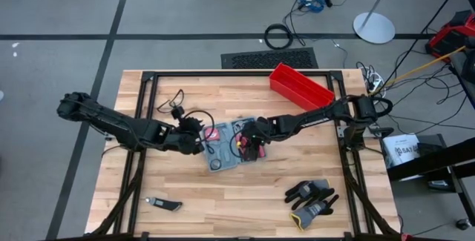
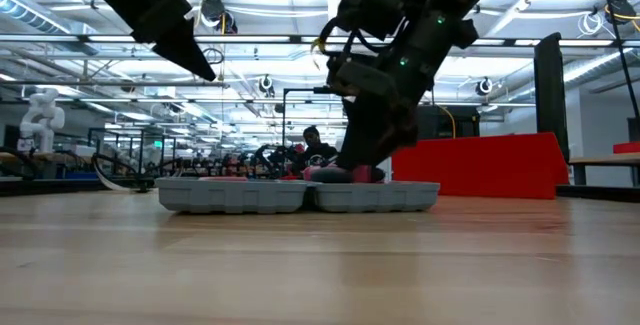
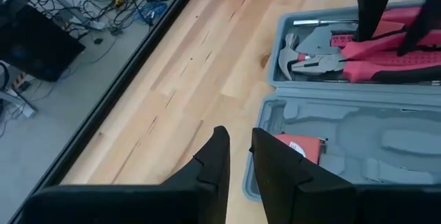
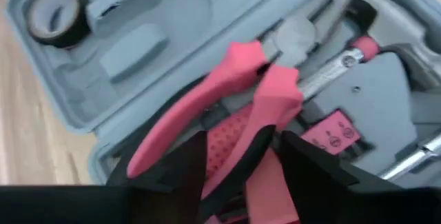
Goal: Prefit tool cases
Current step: Remove the pliers from the toolbox
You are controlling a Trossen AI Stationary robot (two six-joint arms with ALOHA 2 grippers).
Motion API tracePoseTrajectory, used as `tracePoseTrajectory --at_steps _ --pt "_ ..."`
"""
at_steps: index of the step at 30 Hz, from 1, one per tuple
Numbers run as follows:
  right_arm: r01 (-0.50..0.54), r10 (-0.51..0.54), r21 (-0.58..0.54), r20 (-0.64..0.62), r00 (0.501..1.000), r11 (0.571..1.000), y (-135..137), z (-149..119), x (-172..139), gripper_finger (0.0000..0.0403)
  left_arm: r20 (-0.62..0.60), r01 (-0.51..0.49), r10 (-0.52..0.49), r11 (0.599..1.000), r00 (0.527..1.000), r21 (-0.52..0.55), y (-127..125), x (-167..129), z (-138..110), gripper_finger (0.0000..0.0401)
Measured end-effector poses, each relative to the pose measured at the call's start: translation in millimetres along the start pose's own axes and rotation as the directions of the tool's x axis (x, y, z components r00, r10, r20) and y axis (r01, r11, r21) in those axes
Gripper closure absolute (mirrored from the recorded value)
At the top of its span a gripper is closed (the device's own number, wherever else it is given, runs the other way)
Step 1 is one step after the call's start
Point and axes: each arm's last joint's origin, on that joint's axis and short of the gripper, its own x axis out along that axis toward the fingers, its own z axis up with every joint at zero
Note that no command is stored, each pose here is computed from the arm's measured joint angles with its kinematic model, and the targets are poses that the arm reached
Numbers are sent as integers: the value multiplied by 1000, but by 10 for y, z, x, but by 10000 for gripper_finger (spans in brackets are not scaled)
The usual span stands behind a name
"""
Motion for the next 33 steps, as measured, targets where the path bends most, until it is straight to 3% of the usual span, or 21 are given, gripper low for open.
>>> tracePoseTrajectory --at_steps 6,12,20,26,33 --pt "-10 10 -28 1 1000 1000 -11 11 1 361 12 4 -4 1000 1000 -11 -6 0 15 333" --pt "-35 36 -29 12 999 999 14 29 -13 401 12 4 -4 1000 1000 -11 -6 0 15 333" --pt "-62 67 -54 102 993 997 53 127 -203 401 11 4 -4 1000 1000 -11 -5 0 14 333" --pt "-86 102 -139 108 989 987 89 137 -279 402 11 4 -4 1000 1000 -10 -5 0 13 333" --pt "-90 106 -198 71 992 976 141 76 -245 330 12 4 -4 1000 1000 -11 -5 0 14 333"
